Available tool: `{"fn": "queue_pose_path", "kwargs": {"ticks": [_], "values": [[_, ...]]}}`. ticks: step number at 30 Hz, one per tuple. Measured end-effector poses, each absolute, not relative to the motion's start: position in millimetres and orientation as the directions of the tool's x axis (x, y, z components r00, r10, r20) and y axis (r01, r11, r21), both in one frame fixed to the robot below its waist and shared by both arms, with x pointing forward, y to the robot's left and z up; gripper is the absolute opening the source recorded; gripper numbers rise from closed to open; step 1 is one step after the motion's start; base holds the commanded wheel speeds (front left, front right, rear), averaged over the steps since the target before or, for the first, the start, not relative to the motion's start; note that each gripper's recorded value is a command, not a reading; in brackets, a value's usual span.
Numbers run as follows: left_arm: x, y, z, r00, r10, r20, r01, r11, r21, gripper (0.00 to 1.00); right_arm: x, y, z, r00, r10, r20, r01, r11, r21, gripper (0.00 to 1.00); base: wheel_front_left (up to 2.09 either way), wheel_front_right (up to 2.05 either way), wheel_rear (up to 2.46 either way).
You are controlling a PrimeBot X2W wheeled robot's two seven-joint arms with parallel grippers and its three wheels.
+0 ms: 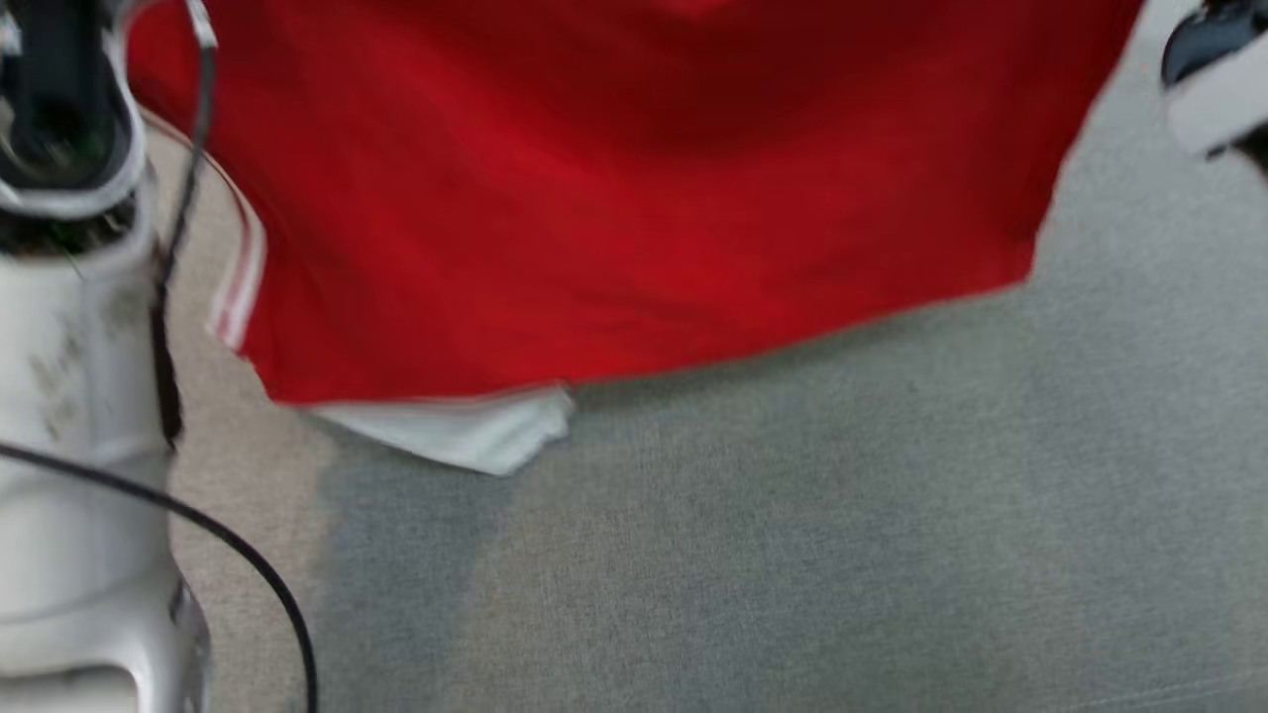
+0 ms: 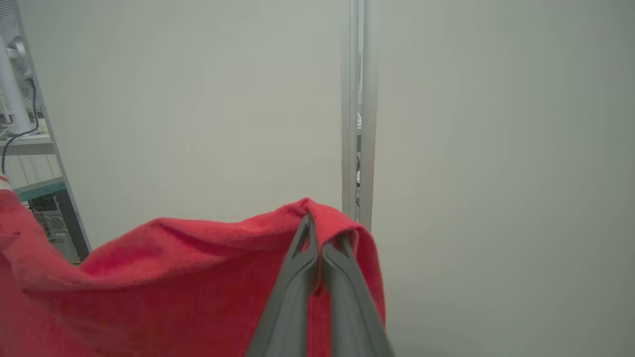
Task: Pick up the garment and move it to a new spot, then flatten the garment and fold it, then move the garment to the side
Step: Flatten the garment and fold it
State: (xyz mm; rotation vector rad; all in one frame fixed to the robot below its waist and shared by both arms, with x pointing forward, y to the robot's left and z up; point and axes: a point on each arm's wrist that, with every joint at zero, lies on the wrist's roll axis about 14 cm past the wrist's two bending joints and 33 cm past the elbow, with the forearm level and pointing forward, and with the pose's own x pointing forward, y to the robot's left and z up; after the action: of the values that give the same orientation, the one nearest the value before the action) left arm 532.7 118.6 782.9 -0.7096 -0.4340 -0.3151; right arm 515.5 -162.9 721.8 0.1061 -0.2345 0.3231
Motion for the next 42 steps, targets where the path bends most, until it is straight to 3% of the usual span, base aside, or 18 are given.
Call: {"fn": "queue_pose_path", "kwargs": {"ticks": [3,5,7,12,19,30,42], "values": [[585,115,788,0.858,-0.143,0.493,0.418,0.752,-0.509,0.0,566,-161,713,0.928,0.32,0.19,-0.315,0.947,-0.061,0.0,0.0,0.0,0.0],[632,115,800,0.825,-0.135,0.548,0.418,0.799,-0.432,0.0,619,-160,721,0.917,0.313,0.247,-0.303,0.95,-0.08,0.0,0.0,0.0,0.0],[651,117,800,0.807,-0.123,0.578,0.412,0.817,-0.402,0.0,642,-163,718,0.911,0.297,0.287,-0.285,0.955,-0.081,0.0,0.0,0.0,0.0],[689,105,773,0.804,-0.137,0.579,0.429,0.808,-0.405,0.0,685,-173,696,0.902,0.239,0.359,-0.22,0.971,-0.095,0.0,0.0,0.0,0.0],[716,104,710,0.834,-0.163,0.528,0.39,0.85,-0.354,0.0,712,-152,635,0.9,0.257,0.353,-0.255,0.965,-0.053,0.0,0.0,0.0,0.0],[716,106,561,0.93,-0.258,0.263,0.316,0.925,-0.21,0.0,694,-142,478,0.961,0.276,0.038,-0.277,0.96,0.05,0.0,0.0,0.0,0.0],[630,125,461,0.944,-0.327,-0.042,0.328,0.945,-0.004,0.0,625,-142,429,0.95,0.278,-0.14,-0.261,0.957,0.13,0.0,0.0,0.0,0.0]]}}
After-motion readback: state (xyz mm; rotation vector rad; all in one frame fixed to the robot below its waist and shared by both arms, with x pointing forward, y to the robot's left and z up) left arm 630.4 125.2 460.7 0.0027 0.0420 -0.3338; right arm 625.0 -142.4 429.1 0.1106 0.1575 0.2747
